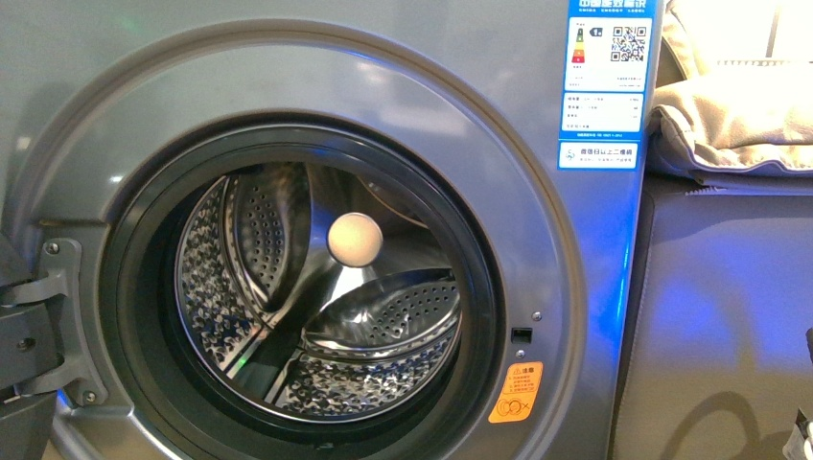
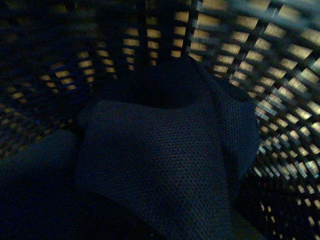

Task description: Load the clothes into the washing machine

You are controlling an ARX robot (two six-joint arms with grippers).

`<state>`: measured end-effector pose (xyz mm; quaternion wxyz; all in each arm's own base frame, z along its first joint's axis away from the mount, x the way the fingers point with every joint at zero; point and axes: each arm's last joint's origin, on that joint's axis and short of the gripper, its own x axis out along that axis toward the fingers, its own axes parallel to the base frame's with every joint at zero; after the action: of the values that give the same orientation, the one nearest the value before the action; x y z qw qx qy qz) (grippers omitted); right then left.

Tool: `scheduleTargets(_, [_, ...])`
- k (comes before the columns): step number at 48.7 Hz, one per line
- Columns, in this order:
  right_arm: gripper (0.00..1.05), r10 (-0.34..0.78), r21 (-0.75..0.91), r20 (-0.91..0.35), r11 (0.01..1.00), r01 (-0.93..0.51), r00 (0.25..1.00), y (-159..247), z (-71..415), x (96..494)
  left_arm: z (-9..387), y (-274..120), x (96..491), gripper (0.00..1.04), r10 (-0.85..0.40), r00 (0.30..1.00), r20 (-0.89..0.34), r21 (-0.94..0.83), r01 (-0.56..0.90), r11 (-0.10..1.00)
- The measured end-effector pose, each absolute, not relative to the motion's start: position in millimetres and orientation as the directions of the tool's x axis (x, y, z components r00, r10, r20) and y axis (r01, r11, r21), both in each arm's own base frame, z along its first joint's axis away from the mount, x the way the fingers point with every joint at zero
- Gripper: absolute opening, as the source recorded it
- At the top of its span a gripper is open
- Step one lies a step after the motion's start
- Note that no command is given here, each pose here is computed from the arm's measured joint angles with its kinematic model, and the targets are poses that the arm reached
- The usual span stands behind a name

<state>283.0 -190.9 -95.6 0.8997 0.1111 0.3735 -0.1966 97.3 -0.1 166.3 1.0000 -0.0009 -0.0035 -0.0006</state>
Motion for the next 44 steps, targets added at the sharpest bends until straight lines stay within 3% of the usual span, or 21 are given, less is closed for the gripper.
scheduleTargets(24, [0.06, -0.286, 0.068, -0.427, 0.936, 0.345, 0.858, -175.2, 37.1, 276.2, 166.3, -0.1, 97.3, 0.98, -0.001, 1.000, 0.007, -0.002, 0.001, 1.000])
scheduleTargets(33, [0.06, -0.260, 0.051, -0.223, 0.959, 0.277, 0.940, -157.3, 115.2, 264.6, 166.3, -0.1, 97.3, 0.98, -0.001, 1.000, 0.007, -0.002, 0.001, 1.000])
scheduleTargets(44, [0.06, -0.220, 0.016, -0.048, 0.975, 0.221, 0.974, -144.6, 188.7, 250.8, 166.3, -0.1, 97.3, 0.98, -0.001, 1.000, 0.007, -0.002, 0.001, 1.000])
